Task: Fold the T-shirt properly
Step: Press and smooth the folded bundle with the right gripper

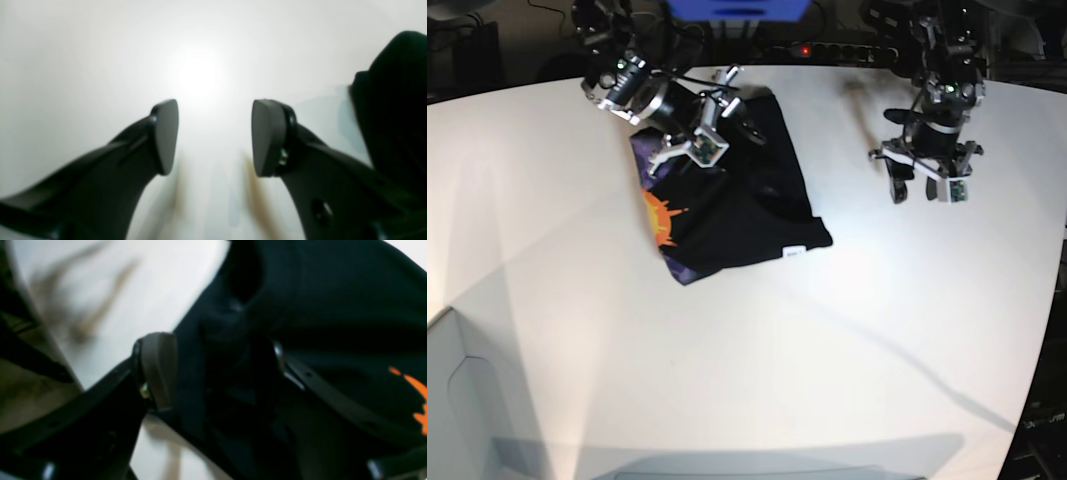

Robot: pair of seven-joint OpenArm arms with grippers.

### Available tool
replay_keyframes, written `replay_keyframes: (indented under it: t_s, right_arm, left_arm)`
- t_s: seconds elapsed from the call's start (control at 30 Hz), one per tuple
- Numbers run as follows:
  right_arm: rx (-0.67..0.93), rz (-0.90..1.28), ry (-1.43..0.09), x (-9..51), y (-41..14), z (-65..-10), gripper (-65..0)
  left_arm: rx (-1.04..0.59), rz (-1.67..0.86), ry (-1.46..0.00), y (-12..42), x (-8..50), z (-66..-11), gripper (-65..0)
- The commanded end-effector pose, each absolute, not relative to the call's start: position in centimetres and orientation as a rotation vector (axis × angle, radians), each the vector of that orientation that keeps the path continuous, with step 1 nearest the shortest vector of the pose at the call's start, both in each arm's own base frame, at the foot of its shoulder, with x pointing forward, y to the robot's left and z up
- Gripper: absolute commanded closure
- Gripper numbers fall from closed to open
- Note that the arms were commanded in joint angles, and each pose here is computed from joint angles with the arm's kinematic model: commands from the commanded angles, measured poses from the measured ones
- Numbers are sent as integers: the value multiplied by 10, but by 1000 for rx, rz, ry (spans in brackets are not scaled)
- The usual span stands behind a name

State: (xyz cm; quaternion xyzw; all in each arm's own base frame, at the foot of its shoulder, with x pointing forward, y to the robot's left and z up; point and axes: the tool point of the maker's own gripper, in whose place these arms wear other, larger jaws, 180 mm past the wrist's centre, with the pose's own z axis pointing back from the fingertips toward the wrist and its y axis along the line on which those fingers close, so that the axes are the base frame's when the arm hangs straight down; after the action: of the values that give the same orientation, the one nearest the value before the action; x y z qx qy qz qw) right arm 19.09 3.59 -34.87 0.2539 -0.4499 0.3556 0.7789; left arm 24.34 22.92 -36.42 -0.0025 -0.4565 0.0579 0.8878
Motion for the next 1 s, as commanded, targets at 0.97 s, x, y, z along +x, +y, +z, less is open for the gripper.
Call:
replay_keyframes:
  t_s: [0.97]
  right_arm:
    - [581,842,-1031,223,55,-344,-364]
  left_arm:
    - [4,103,-991,232,249,-352,-342]
